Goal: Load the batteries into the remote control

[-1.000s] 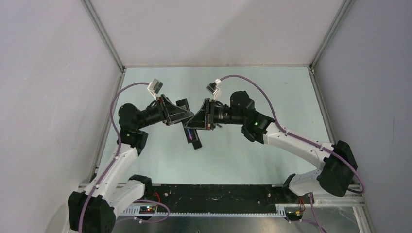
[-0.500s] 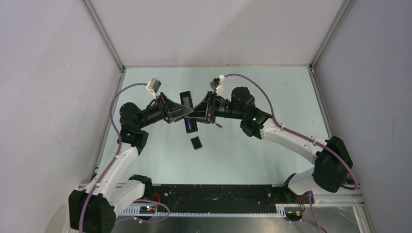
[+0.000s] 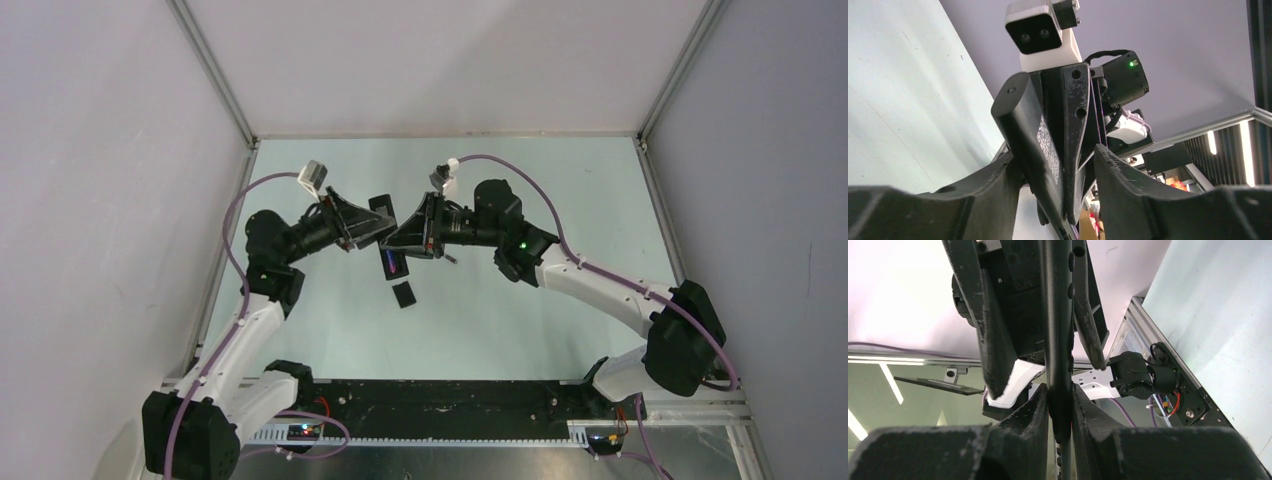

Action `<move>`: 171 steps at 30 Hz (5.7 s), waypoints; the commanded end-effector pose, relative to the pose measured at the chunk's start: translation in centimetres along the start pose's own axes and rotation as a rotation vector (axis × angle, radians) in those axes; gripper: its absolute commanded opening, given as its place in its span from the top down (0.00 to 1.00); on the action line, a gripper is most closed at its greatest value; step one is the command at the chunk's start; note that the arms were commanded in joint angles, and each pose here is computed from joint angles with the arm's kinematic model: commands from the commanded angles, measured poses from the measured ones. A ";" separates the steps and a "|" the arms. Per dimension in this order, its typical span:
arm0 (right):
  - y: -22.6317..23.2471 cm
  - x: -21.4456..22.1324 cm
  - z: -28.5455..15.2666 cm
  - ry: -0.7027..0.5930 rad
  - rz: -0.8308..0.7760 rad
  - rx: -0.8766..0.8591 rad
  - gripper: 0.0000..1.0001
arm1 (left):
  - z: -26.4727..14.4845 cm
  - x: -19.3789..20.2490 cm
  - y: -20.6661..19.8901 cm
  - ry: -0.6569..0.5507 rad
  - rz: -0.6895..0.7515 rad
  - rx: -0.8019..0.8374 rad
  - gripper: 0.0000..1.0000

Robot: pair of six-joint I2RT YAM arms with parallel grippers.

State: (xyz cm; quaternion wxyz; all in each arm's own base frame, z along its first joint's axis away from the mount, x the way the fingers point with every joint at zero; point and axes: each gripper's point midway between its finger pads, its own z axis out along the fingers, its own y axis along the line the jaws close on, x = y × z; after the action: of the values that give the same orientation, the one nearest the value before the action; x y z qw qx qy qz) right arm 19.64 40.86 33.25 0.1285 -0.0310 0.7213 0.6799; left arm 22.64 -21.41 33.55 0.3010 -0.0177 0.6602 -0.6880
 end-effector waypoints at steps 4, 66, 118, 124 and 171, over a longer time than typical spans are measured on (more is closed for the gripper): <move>2.5 0.3 -0.8 0.016 -0.040 -0.061 0.80 | -0.1 -1.5 -0.9 -0.064 0.049 0.014 0.39; -29.7 -14.2 -8.3 -0.338 -0.253 1.261 0.96 | -2.3 0.1 10.6 -0.025 -0.087 -0.236 1.00; -30.4 -7.6 -6.1 0.068 -0.231 1.163 0.94 | -3.1 1.1 12.8 -0.002 -0.119 -0.295 1.00; -28.2 -7.9 -5.7 0.024 -0.231 1.123 0.84 | -3.1 1.2 12.9 -0.001 -0.122 -0.300 1.00; -26.6 -5.9 -8.1 0.053 -0.288 1.133 1.00 | -3.8 2.3 14.8 0.027 -0.153 -0.338 1.00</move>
State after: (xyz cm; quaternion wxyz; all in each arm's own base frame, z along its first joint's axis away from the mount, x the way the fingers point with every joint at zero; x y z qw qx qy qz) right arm 31.47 28.95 3.03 0.1654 -0.0221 0.9834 0.0719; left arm 25.46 -18.34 19.16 0.2323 -0.1230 0.7665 -0.5860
